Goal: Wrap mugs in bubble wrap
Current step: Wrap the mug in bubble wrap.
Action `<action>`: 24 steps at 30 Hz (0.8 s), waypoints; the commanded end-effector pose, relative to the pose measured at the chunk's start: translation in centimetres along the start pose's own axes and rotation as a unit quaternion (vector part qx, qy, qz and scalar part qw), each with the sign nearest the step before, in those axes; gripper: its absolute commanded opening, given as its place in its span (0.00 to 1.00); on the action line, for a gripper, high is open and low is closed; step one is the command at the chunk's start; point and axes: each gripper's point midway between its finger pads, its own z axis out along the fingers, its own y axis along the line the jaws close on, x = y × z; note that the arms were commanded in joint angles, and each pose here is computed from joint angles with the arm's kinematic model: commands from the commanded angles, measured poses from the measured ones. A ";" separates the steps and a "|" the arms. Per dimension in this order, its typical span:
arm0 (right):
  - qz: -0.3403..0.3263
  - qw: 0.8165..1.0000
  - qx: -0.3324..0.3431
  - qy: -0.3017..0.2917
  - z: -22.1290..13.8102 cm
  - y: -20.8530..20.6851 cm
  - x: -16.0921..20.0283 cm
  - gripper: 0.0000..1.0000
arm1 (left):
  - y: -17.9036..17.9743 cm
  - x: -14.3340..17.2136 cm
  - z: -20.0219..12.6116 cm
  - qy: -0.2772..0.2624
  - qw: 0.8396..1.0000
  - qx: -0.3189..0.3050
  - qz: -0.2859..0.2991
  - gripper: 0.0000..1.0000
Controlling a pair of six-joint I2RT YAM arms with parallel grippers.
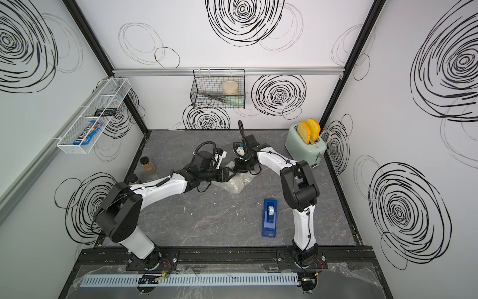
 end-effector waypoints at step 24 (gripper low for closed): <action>0.002 1.000 0.006 0.015 -0.3 0.5 0.2 0.00 | 3.1 1.5 4.2 0.058 0.993 -0.102 0.012 0.00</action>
